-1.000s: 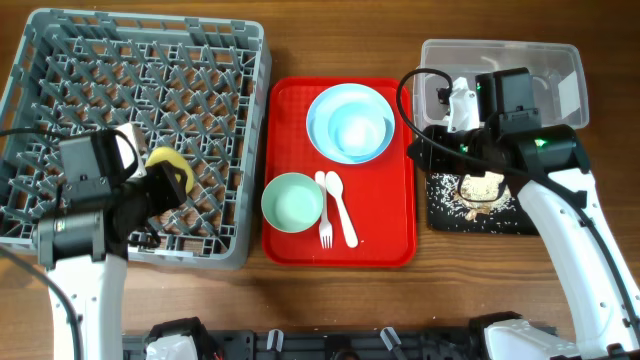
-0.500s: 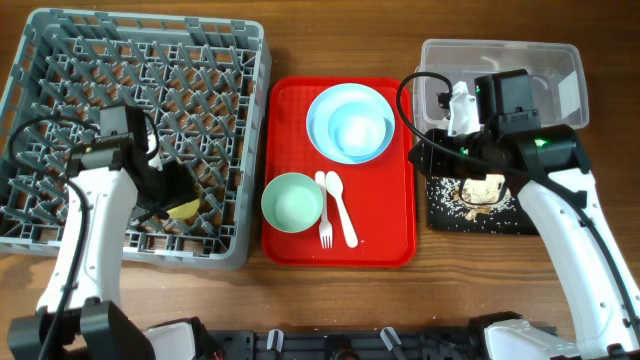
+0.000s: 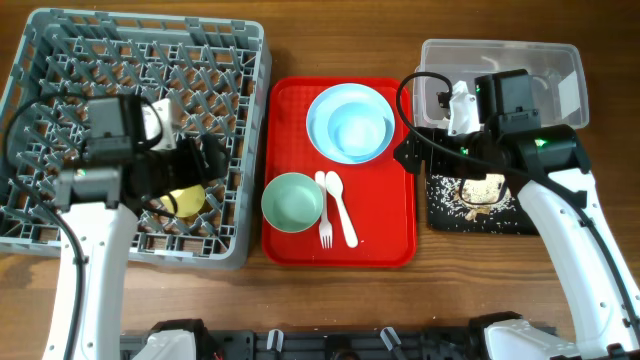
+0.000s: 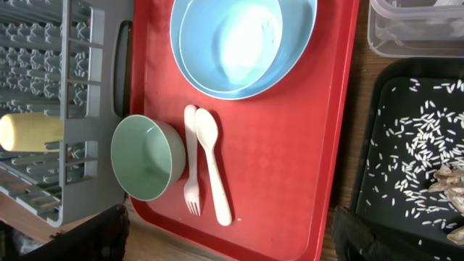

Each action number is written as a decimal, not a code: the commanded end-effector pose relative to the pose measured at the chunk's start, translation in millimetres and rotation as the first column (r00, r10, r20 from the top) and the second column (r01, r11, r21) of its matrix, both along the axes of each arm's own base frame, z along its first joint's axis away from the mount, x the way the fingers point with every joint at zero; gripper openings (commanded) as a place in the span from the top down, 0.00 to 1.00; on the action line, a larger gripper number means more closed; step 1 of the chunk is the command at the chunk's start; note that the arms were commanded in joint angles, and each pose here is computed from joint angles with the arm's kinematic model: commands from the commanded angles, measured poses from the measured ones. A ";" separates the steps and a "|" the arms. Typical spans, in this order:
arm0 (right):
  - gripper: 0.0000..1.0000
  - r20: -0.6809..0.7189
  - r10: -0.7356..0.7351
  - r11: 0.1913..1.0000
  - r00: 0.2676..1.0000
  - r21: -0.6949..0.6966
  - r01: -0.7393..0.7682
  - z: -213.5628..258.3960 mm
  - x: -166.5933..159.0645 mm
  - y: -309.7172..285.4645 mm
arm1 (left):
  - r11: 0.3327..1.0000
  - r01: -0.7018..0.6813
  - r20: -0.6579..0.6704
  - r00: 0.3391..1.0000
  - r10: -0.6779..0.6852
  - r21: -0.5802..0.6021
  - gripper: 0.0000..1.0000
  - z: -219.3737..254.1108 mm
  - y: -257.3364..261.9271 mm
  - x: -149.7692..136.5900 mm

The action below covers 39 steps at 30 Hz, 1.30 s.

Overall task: Sort waste into correct bins and load items into the dishwasher rack
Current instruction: 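Reach the left gripper to the green bowl and grasp it, then place the green bowl upside down in the dish rack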

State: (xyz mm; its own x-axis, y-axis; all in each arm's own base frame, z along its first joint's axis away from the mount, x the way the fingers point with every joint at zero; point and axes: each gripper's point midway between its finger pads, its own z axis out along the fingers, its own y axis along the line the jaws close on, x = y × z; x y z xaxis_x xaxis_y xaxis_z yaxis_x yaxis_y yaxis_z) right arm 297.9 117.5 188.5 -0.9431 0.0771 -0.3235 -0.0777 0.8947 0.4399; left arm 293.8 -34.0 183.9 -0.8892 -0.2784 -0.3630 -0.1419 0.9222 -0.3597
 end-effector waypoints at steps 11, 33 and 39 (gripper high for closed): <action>0.04 -0.069 -0.408 0.868 0.910 -0.337 0.364 -22.2 -18.6 -76.0 | 0.858 0.454 -0.160 0.891 -0.426 0.240 0.00 -89.0 -170.7 -17.7; 0.00 -0.078 -0.380 0.876 0.922 -0.351 0.332 -23.3 -22.0 -76.3 | 0.844 0.509 -0.101 0.861 -0.499 0.167 0.96 -70.7 -209.3 -11.0; 0.00 -0.081 -0.379 0.876 0.922 -0.353 0.329 -23.6 -22.9 -76.5 | 0.928 0.353 0.223 0.901 -0.372 0.121 0.96 45.6 -144.7 36.3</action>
